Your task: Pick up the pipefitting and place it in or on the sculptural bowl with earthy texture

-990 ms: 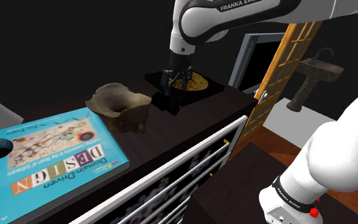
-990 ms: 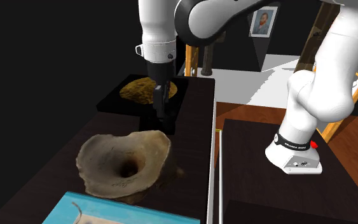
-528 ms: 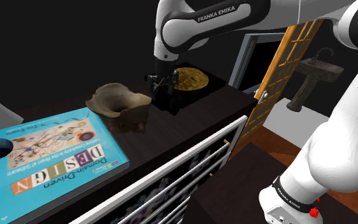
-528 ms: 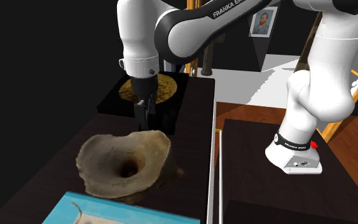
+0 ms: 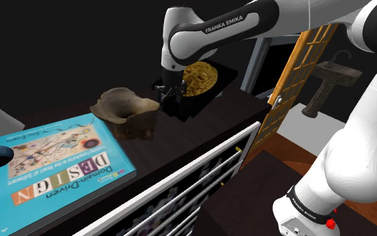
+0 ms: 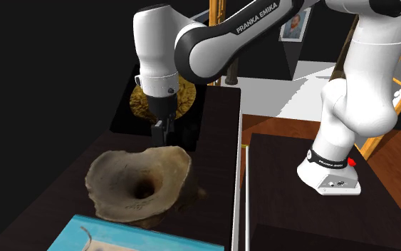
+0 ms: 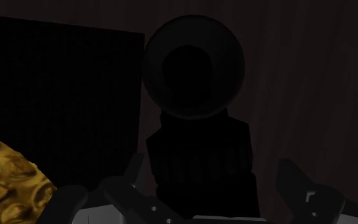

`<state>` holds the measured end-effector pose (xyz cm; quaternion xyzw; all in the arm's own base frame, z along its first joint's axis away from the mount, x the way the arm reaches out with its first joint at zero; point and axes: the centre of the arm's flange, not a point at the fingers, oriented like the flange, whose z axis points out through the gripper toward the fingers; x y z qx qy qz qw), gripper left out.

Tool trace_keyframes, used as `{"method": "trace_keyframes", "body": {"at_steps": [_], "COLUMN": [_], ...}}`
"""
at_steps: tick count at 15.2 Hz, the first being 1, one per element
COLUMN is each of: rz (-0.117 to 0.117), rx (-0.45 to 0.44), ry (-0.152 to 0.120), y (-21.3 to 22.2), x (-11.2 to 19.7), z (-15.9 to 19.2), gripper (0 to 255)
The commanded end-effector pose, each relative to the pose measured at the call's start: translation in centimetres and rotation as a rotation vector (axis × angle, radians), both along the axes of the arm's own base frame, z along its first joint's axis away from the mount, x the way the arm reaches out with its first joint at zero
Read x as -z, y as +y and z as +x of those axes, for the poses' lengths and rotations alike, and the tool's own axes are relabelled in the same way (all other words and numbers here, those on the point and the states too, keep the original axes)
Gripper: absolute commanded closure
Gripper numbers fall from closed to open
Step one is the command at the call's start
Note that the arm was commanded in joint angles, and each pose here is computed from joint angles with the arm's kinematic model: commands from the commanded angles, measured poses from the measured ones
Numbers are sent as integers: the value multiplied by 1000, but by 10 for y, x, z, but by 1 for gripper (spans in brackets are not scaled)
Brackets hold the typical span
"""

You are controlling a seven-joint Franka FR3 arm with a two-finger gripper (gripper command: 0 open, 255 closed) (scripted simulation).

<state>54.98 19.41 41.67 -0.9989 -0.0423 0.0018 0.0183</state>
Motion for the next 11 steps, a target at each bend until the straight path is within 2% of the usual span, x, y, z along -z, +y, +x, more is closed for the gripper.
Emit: {"method": "trace_keyframes", "body": {"at_steps": [1, 4, 5, 11], "rz": [-3, -3, -3, -3], "rx": [5, 5, 5, 5], "ry": [4, 4, 4, 4], "y": [-4, -4, -4, -4], "x": [2, 2, 3, 4], "z": [1, 1, 1, 2], "gripper": [0, 0, 255, 255]}}
